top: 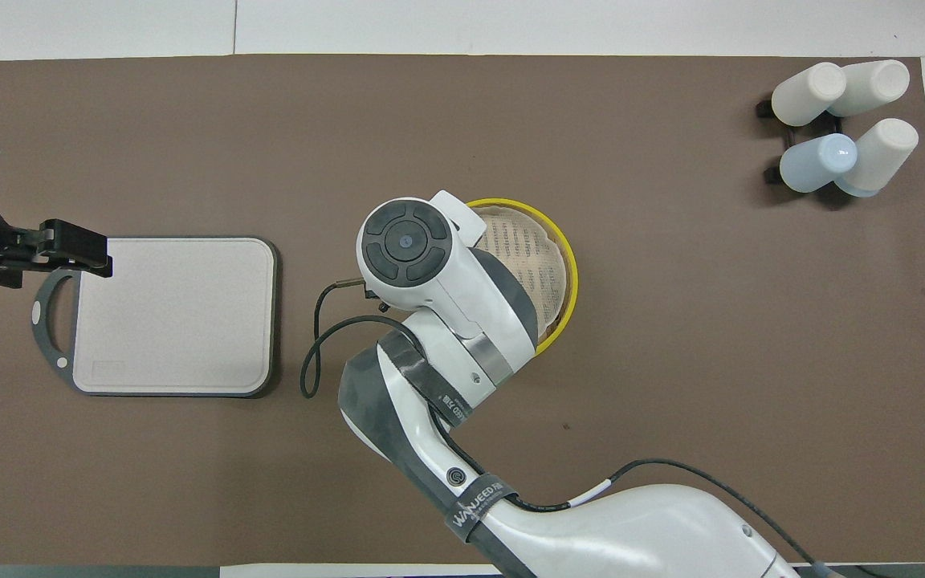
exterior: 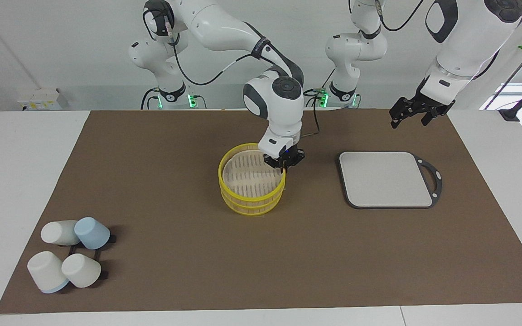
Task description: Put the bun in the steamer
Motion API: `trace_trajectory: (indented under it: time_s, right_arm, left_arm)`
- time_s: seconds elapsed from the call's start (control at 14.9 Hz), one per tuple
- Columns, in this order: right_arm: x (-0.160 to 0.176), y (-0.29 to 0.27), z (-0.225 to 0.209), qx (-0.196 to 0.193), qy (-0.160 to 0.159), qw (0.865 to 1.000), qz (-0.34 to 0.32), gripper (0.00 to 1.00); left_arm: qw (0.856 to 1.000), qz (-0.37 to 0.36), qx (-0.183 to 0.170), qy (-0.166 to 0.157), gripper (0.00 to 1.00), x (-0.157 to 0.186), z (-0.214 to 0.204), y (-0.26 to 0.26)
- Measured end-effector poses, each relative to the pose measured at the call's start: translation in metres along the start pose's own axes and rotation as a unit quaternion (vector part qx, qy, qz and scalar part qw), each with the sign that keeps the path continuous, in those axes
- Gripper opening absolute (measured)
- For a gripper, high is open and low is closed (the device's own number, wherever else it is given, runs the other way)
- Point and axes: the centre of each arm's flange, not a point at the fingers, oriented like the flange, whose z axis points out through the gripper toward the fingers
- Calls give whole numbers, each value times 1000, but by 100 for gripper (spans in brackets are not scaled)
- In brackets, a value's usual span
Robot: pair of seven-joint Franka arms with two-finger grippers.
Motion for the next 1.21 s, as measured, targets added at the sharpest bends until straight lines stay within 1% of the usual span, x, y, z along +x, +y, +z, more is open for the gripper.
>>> trace_trajectory:
  time_s: [0.74, 0.87, 0.94, 1.0, 1.07, 1.14, 1.21]
  right_arm:
    - [-5, 3, 1, -3, -5, 1000, -1, 9]
    - [-7, 3, 5, -5, -9, 1000, -1, 15]
    - [-9, 3, 8, -6, -10, 1000, -2, 15]
    - [-10, 3, 11, -7, -12, 1000, -2, 20]
    - [-10, 3, 12, -8, -13, 1000, -2, 26]
    - [-10, 3, 12, -8, -13, 1000, -2, 26]
    - [-10, 3, 12, -7, -13, 1000, -2, 30]
  left_arm:
    - [1000, 1, 0, 4, 100, 0, -4, 0]
    - [1000, 0, -1, 4, 100, 0, -4, 0]
    - [1000, 0, -1, 4, 100, 0, -4, 0]
    - [1000, 1, 0, 4, 100, 0, -4, 1]
    - [1000, 1, 0, 4, 100, 0, -4, 1]
    - [1000, 2, 0, 4, 100, 0, -4, 2]
    - [1000, 2, 0, 4, 100, 0, -4, 2]
